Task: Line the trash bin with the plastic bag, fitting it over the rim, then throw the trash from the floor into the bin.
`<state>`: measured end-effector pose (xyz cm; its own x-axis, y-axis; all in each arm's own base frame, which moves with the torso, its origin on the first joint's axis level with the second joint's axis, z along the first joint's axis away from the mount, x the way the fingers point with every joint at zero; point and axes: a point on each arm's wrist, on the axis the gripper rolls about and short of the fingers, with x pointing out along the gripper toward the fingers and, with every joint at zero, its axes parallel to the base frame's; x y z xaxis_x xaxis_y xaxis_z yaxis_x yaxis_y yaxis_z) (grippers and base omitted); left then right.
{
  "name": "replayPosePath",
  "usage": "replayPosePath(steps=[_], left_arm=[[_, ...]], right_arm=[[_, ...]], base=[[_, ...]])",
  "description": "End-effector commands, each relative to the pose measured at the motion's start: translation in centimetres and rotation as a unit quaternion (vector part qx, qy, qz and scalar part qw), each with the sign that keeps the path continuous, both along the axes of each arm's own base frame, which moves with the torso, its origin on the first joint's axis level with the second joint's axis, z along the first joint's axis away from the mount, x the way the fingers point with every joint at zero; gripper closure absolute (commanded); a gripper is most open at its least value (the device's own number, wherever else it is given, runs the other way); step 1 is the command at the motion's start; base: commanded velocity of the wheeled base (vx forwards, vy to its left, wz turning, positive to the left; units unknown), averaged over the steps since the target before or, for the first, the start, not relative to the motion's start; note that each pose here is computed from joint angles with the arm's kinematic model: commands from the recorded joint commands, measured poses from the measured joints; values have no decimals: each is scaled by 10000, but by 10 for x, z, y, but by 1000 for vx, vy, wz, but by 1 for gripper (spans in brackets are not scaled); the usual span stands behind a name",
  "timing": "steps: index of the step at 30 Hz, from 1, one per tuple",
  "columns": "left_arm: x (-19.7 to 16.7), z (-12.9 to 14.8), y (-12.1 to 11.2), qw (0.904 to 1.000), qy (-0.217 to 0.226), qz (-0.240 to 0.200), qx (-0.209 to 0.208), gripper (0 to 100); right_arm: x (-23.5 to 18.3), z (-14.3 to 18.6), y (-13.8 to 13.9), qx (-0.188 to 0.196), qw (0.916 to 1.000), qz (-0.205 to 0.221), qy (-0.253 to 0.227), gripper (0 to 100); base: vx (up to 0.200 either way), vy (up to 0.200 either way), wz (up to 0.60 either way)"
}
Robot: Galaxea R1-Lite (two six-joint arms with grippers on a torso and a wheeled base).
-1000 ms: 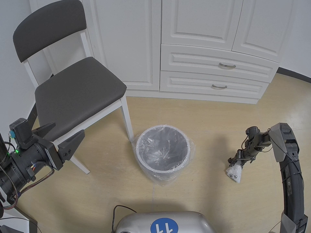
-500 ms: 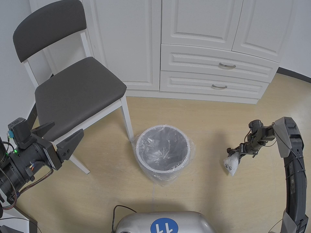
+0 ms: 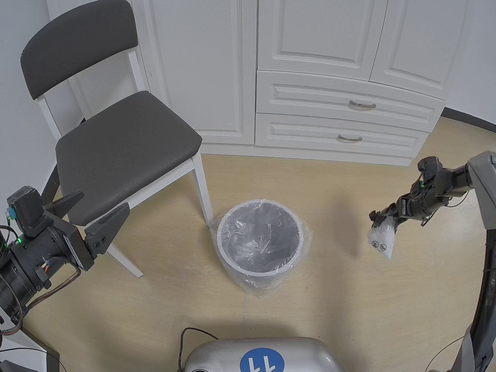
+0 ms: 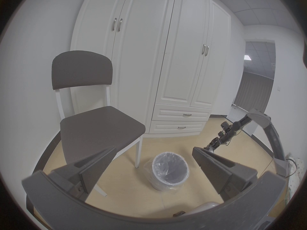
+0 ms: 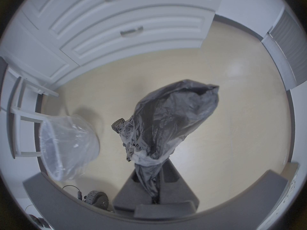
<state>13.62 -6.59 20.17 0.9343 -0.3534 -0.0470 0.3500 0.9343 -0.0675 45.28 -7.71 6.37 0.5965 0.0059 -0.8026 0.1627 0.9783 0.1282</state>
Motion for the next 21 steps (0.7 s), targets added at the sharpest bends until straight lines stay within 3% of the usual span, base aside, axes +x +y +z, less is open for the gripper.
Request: replayPosePath(steps=[1, 4, 5, 6, 9, 13, 14, 21], left_arm=[[-2, 4, 1, 9999, -95, 6, -45, 0], [-3, 4, 1, 9999, -124, -10, -34, 0], [-3, 4, 1, 9999, -124, -10, -34, 0], [-3, 5, 1, 9999, -145, -10, -45, 0], [-3, 6, 2, 9998, -162, 6, -62, 0], [-5, 7, 2, 9998, -199, -2, -72, 0], [-4, 9, 2, 9997, -221, -3, -58, 0], [-3, 10, 2, 9997, -221, 28, -57, 0]], right_arm=[[-48, 95, 39, -117, 9939, 337, -1043, 100], [-70, 116, 59, -233, 9851, 507, -1628, 100], [-70, 116, 59, -233, 9851, 507, -1628, 100], [-83, 127, 70, -288, 9775, 600, -2002, 100], [-105, 141, 84, -291, 9662, 735, -2452, 100], [-129, 155, 97, -263, 9563, 921, -2761, 100], [-146, 167, 104, -249, 9487, 1017, -2984, 100], [-178, 186, 129, -442, 9312, 945, -3493, 100]], base=[[0, 0, 0], [0, 0, 0], [0, 0, 0], [0, 0, 0], [0, 0, 0], [0, 0, 0], [0, 0, 0], [0, 0, 0]])
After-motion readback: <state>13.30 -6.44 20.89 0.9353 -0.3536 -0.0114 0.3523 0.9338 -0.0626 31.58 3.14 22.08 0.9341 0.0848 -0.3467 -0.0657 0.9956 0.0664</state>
